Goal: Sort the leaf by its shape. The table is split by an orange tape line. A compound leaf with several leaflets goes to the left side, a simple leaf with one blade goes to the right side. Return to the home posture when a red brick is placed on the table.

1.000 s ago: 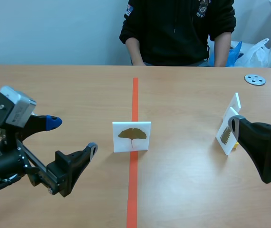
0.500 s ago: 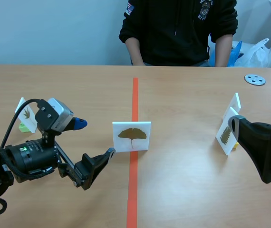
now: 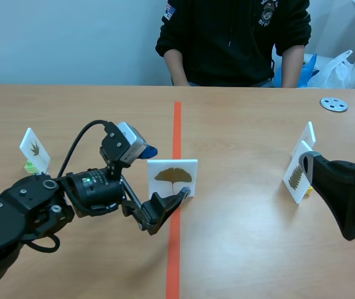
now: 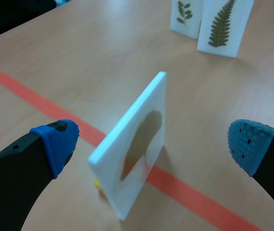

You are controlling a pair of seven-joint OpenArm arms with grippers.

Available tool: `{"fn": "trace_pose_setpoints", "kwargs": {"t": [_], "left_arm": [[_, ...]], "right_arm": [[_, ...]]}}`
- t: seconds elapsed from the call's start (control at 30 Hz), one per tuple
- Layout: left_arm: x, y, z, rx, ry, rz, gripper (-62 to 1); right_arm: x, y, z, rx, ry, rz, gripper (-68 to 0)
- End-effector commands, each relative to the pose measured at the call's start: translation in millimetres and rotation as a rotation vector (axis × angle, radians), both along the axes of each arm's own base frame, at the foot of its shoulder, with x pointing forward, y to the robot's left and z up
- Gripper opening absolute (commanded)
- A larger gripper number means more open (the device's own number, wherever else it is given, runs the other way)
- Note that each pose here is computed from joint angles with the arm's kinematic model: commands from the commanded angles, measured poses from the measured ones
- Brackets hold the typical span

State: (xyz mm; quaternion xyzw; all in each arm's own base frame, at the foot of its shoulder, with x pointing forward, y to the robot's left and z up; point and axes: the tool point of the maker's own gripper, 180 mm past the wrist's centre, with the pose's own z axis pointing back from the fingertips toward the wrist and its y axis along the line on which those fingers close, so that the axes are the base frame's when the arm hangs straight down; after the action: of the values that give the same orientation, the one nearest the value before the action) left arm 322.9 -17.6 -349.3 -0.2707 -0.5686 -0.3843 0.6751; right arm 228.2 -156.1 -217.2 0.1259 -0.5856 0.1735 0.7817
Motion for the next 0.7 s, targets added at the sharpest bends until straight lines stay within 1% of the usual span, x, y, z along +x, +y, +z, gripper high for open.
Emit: {"fn": "trace_pose_setpoints", "kwargs": {"t": [0.0, 0.17, 0.23, 0.3, 0.43, 0.57, 0.67], "left_arm": [[5, -11, 13, -0.036, -0.034, -0.018, 1.4], [8, -28, 9, -0.037, -0.035, -0.046, 1.4], [10, -31, 9, -0.04, -0.037, -0.046, 1.4], [13, -32, 7, -0.031, -0.041, -0.036, 1.4], [15, -27, 0, -0.014, -0.027, -0.027, 1.4], [12, -20, -15, 0.006, 0.013, -0.013, 1.4], [10, -16, -22, 0.007, 0.029, -0.005, 1.4]], "right_arm": [[3.7, -1, 7, 0.005, -0.03, -0.002, 0.4], [3.7, -1, 7, 0.005, -0.03, -0.002, 0.4], [3.7, -1, 7, 0.005, -0.03, -0.002, 0.4], [3.8, -1, 8, 0.011, -0.03, -0.003, 0.4], [3.9, -1, 9, 0.02, -0.03, -0.004, 0.4], [3.9, -1, 9, 0.024, -0.031, -0.005, 0.4], [4.1, -1, 9, 0.025, -0.032, -0.005, 0.4]]}}
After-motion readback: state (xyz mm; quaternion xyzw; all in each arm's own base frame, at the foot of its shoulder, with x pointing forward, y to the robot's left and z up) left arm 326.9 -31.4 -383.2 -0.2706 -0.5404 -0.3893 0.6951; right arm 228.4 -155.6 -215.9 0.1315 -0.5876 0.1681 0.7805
